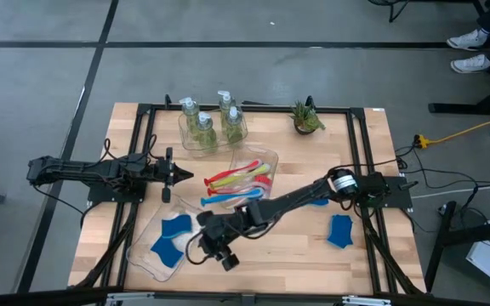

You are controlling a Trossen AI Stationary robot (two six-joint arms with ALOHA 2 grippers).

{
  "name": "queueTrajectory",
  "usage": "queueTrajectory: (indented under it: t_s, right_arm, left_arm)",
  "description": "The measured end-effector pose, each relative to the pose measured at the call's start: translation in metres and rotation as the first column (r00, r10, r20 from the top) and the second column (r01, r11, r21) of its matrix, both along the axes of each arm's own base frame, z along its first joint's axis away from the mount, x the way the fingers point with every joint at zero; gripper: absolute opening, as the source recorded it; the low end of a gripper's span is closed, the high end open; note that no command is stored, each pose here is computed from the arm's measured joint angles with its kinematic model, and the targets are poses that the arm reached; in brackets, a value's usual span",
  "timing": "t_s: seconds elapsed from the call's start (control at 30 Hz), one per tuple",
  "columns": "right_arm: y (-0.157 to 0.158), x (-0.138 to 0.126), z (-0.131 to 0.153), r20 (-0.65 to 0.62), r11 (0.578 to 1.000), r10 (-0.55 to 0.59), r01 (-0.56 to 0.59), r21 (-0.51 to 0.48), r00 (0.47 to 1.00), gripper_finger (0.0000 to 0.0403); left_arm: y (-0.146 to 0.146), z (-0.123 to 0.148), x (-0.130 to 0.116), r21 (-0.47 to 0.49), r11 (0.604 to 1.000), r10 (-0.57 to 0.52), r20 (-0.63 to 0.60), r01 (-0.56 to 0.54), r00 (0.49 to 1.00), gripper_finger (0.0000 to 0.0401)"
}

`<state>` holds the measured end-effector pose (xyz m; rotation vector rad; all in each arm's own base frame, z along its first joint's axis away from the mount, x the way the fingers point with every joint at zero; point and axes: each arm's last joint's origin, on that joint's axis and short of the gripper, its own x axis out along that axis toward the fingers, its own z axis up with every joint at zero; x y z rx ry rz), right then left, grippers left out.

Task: Pick & Place Kitchen Sink Supplies
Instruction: Put the blue sponge into the bottom transparent bin

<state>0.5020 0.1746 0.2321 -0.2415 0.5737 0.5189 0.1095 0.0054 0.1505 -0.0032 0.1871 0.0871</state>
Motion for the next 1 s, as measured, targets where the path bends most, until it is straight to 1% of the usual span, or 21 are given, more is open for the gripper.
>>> queueTrajectory:
  t_s: [0.13,0.33,0.47,0.53,0.7,0.8,0.9,1.0]
  right_arm:
    - [-0.001,-0.004,0.002,-0.052,0.999,-0.035,0.036,0.019,0.998,0.0163]
    - [-0.004,-0.009,0.015,-0.055,0.997,-0.069,0.069,0.015,0.996,0.0141]
    - [-0.007,-0.017,0.010,-0.095,0.994,-0.106,0.104,-0.030,0.990,0.0129]
    - [-0.010,-0.023,0.009,-0.099,0.993,-0.114,0.112,-0.020,0.989,0.0122]
    - [-0.019,-0.057,0.005,-0.084,0.986,-0.158,0.162,0.043,0.984,0.0107]
    - [-0.024,-0.085,0.005,-0.015,0.973,-0.218,0.219,0.075,0.976,0.0101]
    - [-0.029,-0.119,0.010,0.081,0.948,-0.307,0.297,0.111,0.948,0.0097]
    - [-0.033,-0.151,0.014,0.148,0.926,-0.369,0.349,0.147,0.917,0.0096]
  left_arm:
    - [0.000,0.000,0.000,0.000,1.000,0.000,-0.001,0.000,1.000,0.0013]
    - [0.000,0.000,0.000,0.000,1.000,0.000,0.002,0.000,1.000,0.0008]
    - [0.000,0.000,0.000,0.000,1.000,0.000,0.000,0.000,1.000,0.0010]
    - [0.000,0.000,0.000,0.000,1.000,0.000,-0.002,0.000,1.000,0.0012]
    - [0.000,0.000,0.000,0.000,1.000,0.000,0.000,0.000,1.000,0.0012]
    - [0.000,0.000,0.000,0.000,1.000,0.000,0.000,0.000,1.000,0.0009]
    - [0.000,0.000,0.000,0.000,1.000,0.000,0.000,0.000,1.000,0.0009]
    - [0.000,0.000,0.000,0.000,1.000,0.000,0.000,0.000,1.000,0.0011]
